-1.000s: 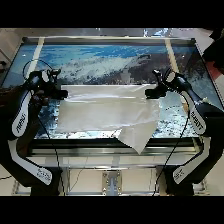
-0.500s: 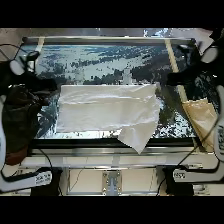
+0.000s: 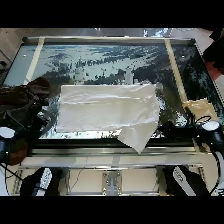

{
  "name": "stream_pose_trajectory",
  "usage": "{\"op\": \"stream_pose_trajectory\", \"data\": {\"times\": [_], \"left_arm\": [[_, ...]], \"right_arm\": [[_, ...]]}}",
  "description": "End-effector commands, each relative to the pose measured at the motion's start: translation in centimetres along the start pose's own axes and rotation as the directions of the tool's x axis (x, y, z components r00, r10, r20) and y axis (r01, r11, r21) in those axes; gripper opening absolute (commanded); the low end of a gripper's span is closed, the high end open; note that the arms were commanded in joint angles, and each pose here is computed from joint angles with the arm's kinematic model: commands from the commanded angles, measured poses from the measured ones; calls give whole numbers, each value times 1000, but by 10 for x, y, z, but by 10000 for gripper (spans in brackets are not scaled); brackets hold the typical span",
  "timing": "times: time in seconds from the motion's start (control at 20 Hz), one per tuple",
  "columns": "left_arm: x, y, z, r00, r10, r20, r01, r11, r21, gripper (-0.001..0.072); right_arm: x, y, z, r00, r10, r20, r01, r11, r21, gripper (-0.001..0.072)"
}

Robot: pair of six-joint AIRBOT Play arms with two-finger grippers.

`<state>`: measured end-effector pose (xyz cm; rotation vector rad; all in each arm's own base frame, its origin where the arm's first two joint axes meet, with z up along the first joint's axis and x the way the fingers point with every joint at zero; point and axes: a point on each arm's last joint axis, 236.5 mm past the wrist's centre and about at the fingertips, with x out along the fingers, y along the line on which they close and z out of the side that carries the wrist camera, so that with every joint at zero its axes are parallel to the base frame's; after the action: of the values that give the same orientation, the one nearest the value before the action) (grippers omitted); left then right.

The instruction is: Fold the shirts.

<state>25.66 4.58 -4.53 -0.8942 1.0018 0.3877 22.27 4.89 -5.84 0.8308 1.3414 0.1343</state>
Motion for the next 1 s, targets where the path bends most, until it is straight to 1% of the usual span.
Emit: {"op": "stream_pose_trajectory", "data": {"times": [0.0, 0.1, 0.3, 0.5, 0.65, 0.7, 0.75, 0.8, 0.85, 0.9, 0.95], "left_arm": [[14, -2, -19, 996, -75, -44, 67, 985, -162, 704], [22, -2, -25, 993, -80, -85, 62, 978, -197, 704], [42, -14, -36, 974, -155, -165, 108, 959, -262, 705], [60, -1, -45, 967, -123, -222, 59, 959, -278, 704], [66, 4, -37, 976, -105, -191, 47, 956, -288, 696], [68, 6, -32, 980, -101, -173, 47, 956, -289, 627], [68, 6, -30, 982, -97, -161, 47, 956, -288, 582], [69, 7, -29, 983, -95, -159, 46, 956, -289, 582], [69, 8, -29, 983, -94, -160, 45, 958, -283, 581], [70, 8, -30, 982, -93, -162, 46, 962, -270, 461], [70, 8, -29, 983, -92, -160, 46, 962, -270, 215]], "right_arm": [[20, -4, -29, 996, 69, -50, -64, 994, 88, 455], [22, -6, -30, 997, 60, -53, -56, 995, 78, 453], [40, -8, -34, 997, 26, -79, -23, 999, 38, 450], [67, 1, -42, 991, 32, -133, -26, 999, 43, 450], [77, 6, -44, 988, 38, -148, -31, 998, 51, 444], [79, 8, -42, 990, 41, -138, -34, 998, 50, 374], [81, 11, -40, 991, 46, -125, -40, 998, 47, 297], [81, 13, -39, 991, 53, -119, -48, 998, 44, 240], [81, 15, -38, 991, 61, -117, -55, 997, 50, 164], [81, 17, -38, 991, 68, -116, -63, 997, 44, 28], [81, 20, -38, 990, 80, -118, -78, 997, 28, 18]]}}
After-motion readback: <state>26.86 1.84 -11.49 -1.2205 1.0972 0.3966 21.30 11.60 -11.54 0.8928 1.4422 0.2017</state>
